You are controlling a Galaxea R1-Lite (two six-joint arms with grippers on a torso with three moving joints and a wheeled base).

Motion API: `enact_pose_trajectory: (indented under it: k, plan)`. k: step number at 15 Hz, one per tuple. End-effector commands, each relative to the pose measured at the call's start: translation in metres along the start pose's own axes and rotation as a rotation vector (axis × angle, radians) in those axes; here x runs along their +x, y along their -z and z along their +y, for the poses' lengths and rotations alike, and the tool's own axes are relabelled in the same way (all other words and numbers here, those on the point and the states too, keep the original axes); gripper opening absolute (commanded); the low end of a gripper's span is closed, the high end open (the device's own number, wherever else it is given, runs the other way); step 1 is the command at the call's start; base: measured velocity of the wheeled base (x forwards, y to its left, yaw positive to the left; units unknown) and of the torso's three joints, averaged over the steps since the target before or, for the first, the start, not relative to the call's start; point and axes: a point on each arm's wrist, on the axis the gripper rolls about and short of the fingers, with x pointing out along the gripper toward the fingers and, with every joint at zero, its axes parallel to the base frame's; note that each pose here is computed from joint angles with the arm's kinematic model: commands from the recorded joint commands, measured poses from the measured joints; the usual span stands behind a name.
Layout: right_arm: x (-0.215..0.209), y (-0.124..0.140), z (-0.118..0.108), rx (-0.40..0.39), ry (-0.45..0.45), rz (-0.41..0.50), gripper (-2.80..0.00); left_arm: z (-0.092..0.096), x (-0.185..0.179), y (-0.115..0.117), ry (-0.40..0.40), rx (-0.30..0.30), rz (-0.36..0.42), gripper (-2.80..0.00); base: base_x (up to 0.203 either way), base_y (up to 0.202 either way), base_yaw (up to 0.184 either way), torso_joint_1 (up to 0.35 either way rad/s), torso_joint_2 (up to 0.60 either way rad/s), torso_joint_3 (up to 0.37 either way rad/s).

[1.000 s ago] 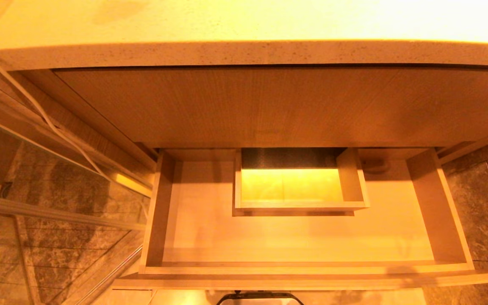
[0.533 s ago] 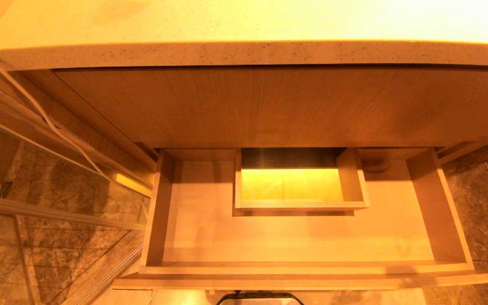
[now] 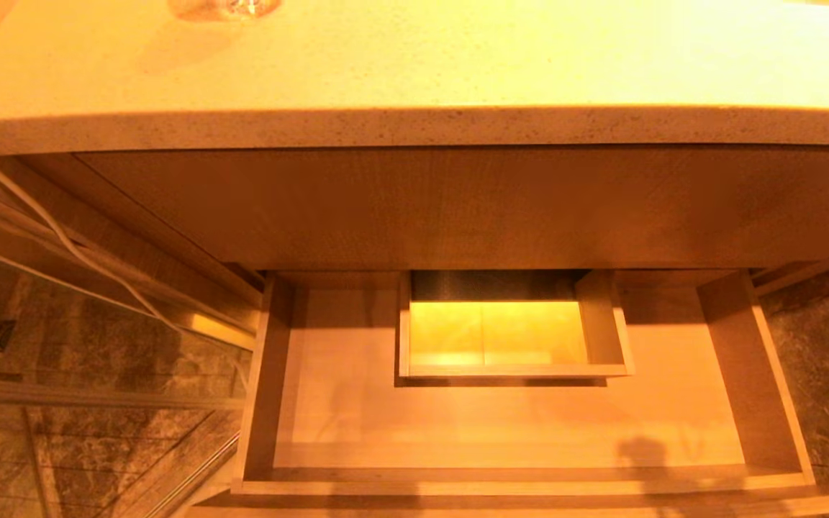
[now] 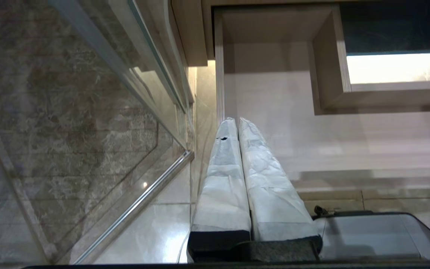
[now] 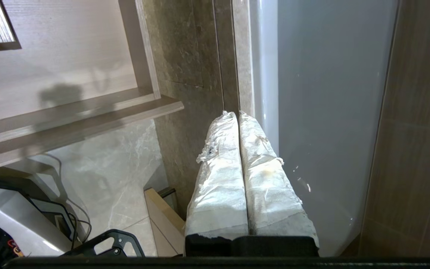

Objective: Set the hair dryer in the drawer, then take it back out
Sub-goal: Pick up the hairdryer

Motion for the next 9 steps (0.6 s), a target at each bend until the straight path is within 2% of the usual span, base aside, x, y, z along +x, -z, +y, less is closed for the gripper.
enact_pose_trajectory:
  k: [1, 4, 9]
  plan:
    - [-0.0002, 0.0002, 0.0, -0.005, 0.002, 0.003, -2.8, 0.0, 0.0001, 0.0004, 0.0, 0.0, 0.001, -2.8, 0.0, 0.0, 0.0, 0.223, -0.04, 0.185]
    - [-0.0012, -0.0014, -0.0009, -0.006, 0.012, -0.014, -2.8, 0.0, 0.0001, 0.0004, 0.0, 0.0, 0.001, -2.8, 0.0, 0.0, 0.0, 0.143, -0.02, 0.119]
    - [-0.001, 0.0058, 0.0022, -0.009, 0.019, 0.003, -2.8, 0.0, 0.0001, 0.0004, 0.0, 0.0, 0.001, -2.8, 0.0, 0.0, 0.0, 0.012, -0.01, 0.012]
